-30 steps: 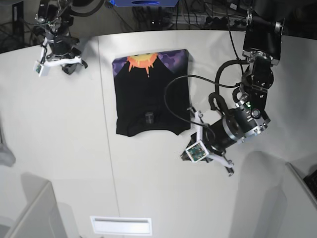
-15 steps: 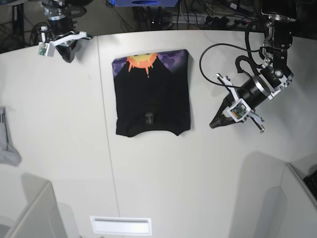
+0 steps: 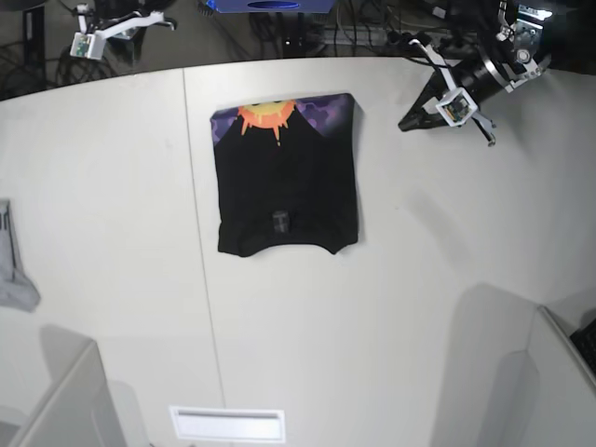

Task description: Fold the T-shirt properly

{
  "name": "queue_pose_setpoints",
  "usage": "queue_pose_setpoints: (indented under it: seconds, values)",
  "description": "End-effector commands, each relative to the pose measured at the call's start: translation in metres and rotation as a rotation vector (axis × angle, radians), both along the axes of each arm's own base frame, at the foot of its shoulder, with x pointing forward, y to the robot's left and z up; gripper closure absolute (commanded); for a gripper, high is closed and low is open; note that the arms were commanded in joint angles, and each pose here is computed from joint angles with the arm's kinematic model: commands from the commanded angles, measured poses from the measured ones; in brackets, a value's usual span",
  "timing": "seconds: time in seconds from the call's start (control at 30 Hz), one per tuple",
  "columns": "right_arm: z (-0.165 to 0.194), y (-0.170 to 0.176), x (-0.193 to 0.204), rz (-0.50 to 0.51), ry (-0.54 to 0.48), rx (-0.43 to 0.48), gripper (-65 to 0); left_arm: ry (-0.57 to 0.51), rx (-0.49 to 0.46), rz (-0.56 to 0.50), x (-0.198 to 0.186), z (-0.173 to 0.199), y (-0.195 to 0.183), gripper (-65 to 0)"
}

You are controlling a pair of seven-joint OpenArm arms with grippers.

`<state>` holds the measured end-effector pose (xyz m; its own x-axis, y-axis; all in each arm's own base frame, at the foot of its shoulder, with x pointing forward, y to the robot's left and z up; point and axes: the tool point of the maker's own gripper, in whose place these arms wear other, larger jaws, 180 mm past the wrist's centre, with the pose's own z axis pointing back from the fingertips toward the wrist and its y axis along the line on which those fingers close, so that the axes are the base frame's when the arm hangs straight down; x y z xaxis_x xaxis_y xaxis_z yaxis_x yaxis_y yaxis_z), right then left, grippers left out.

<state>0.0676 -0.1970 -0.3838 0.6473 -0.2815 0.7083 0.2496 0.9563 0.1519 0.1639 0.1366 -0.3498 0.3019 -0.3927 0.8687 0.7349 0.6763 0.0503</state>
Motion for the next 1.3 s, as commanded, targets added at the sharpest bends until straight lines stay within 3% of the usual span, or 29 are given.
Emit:
queue_pose_setpoints:
  seconds: [0.0, 0.17, 0.47, 0.63, 0.8, 0.97, 1.27]
  values:
    - [0.006, -0.001, -0.008, 0.004, 0.001, -0.008, 0.0, 0.0, -0.015, -0.01, -0.008, 0.004, -0.001, 0.0]
    - [-0.005, 0.023, -0.046, 0.04, 0.111, 0.052, 0.0, 0.179, 0.108, -0.057, -0.071, -0.042, 0.009, 0.0]
    - [-0.076, 0.069, -0.12, 0.109, 0.523, 0.221, 0.0, 0.494, 0.106, -0.069, -0.166, -0.104, 0.012, 0.0]
    - [-0.12, 0.062, -0.152, 0.095, 0.668, 0.234, 0.0, 0.613, 0.116, -0.071, -0.196, -0.134, 0.017, 0.0]
    - [-0.153, 0.067, -0.182, 0.24, 0.801, 0.198, 0.0, 0.731, 0.122, -0.047, -0.225, -0.163, 0.019, 0.0]
    - [-0.176, 0.068, -0.195, 0.319, 0.882, 0.188, 0.0, 0.851, 0.119, -0.001, -0.249, -0.194, 0.018, 0.0]
    - [-0.209, 0.049, -0.194, 0.485, 0.907, 0.102, 0.0, 0.991, 0.146, 0.16, -0.281, -0.238, 0.005, 0.0]
